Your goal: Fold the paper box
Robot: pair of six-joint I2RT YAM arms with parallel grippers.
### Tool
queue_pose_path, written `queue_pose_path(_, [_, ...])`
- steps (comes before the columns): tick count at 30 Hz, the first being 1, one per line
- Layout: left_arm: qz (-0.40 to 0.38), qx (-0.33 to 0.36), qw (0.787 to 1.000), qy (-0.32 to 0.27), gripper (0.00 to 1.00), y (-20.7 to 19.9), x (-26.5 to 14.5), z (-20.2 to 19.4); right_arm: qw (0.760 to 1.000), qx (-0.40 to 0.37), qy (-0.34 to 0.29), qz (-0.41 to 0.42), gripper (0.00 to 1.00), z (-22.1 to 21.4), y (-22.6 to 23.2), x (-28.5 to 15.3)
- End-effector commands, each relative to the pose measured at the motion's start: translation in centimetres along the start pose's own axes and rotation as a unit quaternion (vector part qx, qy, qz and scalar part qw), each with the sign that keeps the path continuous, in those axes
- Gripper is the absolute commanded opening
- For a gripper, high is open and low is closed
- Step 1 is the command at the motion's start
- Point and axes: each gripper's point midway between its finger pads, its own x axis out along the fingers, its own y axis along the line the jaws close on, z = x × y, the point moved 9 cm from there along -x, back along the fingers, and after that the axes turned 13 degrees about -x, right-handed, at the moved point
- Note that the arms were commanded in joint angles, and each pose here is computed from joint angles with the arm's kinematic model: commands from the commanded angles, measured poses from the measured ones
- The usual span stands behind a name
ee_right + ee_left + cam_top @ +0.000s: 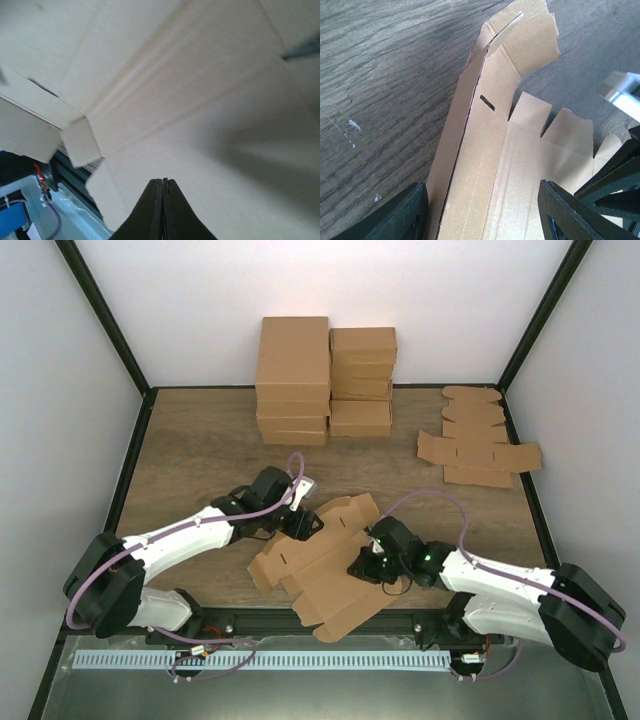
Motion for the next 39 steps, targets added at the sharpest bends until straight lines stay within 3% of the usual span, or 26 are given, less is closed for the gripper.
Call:
queue_pose_path(1, [-0.022,0.003,1.000,-0.007,0.63,-0.6,-0.3,0.0,1.000,0.016,0.019,0.008,0.01,-1.6,-1.3,0.1])
queue_pose_path(17, [-0.060,-0.023,0.998,0.013,0.63,-0.5,0.2,-1.3,0.999,0.028,0.016,-0.034,0.01,-0.9,-2.8,3.0])
queue_pose_path(27, [-0.042,-0.022,0.999,-0.001,0.62,-0.4,-0.5,-1.2,0.998,-0.009,-0.007,-0.063,0.01,2.1,-1.2,4.4])
queue_pose_path(39, [-0.019,-0.027,0.999,-0.010,0.61,0.0,-1.0,-1.3,0.998,-0.009,-0.064,-0.017,0.02,2.0,0.0,1.3])
